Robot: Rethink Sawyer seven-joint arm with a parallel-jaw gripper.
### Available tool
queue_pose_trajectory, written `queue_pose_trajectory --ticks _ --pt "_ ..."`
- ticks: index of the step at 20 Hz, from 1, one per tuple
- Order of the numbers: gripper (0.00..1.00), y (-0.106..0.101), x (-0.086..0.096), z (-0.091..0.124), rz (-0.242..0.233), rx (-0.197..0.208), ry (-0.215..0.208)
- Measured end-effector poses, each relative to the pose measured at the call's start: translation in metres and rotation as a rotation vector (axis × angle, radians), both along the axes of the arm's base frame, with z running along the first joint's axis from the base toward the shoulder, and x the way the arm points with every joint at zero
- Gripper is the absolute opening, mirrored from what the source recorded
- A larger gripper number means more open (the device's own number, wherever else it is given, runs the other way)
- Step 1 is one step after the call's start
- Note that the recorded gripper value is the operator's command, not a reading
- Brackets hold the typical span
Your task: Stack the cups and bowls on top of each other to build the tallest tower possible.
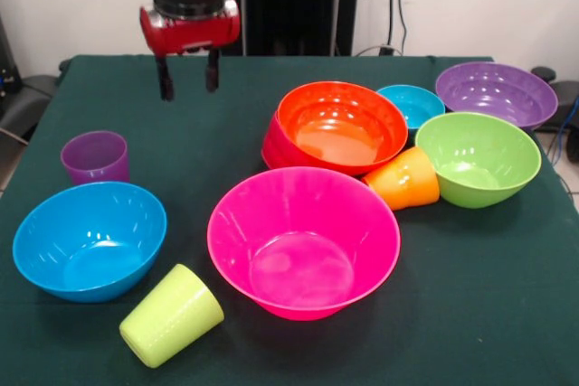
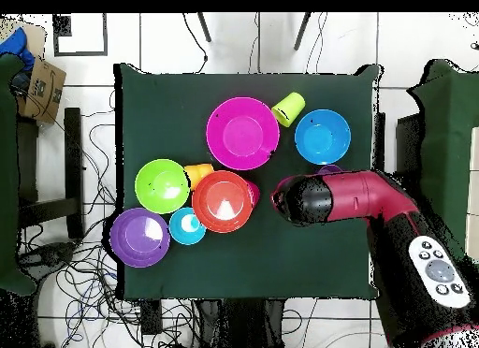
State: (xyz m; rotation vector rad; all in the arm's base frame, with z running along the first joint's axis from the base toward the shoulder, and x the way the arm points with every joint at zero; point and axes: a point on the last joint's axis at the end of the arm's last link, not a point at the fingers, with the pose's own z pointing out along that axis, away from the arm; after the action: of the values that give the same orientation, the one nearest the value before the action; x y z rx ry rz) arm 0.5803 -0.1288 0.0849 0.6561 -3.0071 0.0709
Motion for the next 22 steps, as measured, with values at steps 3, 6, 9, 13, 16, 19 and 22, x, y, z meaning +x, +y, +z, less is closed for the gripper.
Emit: queue_pose_trajectory --ticks 3,6,9,13,16,19,22 --pt "1.00 -0.003 0.002 0.030 -0.025 -0.023 -0.001" --pt "1.00 -0.002 0.003 0.043 -0.035 -0.031 0.006" --pt "1.00 0.006 0.006 0.067 -0.055 -0.037 0.011" --pt "1.00 0.018 0.011 0.085 -0.065 -0.036 0.006" --pt "1.00 0.030 0.014 0.093 -0.065 -0.033 0.012" --pt "1.00 0.046 0.016 0.097 -0.060 -0.028 0.019" --pt "1.00 0.056 0.016 0.098 -0.059 -0.024 0.022"
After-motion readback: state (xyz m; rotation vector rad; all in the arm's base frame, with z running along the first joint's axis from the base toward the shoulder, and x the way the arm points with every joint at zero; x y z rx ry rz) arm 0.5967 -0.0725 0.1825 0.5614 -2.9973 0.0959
